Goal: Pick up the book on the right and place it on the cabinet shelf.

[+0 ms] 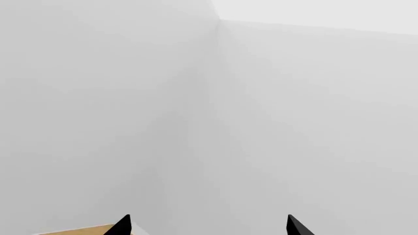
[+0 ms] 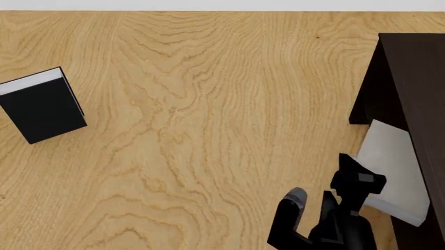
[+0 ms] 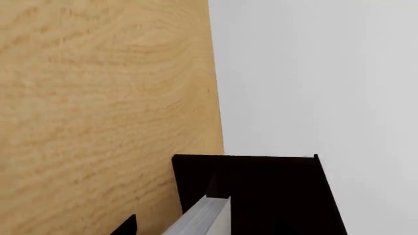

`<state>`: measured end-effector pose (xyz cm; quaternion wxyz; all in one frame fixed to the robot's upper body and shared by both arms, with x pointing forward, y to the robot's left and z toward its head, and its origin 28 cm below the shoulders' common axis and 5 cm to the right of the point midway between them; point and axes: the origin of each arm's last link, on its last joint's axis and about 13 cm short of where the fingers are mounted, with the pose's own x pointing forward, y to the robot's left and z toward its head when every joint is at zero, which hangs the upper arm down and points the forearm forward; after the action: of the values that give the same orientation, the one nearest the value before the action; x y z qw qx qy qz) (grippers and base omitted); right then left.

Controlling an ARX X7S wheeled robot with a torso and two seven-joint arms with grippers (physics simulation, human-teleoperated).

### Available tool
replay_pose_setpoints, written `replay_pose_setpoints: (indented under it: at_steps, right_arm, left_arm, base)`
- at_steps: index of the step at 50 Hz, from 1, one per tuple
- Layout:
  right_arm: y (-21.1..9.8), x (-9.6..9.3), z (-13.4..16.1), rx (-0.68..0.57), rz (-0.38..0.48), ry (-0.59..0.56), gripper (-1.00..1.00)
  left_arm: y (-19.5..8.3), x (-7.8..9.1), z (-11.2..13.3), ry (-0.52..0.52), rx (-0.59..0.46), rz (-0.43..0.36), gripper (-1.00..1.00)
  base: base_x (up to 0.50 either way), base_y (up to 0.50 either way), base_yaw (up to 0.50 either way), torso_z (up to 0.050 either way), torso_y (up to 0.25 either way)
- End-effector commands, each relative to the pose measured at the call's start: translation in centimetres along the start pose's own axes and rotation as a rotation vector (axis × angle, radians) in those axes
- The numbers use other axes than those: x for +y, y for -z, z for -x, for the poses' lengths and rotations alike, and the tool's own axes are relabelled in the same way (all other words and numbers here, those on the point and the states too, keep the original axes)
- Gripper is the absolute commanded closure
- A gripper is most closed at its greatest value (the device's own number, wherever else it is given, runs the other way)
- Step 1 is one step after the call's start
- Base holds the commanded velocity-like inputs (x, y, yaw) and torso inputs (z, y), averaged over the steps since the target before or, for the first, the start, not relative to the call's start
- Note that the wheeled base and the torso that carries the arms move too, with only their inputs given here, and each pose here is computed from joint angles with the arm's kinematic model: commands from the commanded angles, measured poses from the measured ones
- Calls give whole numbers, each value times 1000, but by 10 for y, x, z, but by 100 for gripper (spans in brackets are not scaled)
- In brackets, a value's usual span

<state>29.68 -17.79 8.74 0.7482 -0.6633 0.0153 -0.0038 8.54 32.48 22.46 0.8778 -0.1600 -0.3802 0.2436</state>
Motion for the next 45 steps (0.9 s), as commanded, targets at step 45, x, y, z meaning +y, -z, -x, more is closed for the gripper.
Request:
replay_pose_setpoints:
  at_steps: [45]
  right_arm:
    - [-27,4,-13,-87,-56,-44,-100]
  left_arm:
    - [0,0,0,3,-2,3,-100]
  base:
    - [0,0,0,0,0]
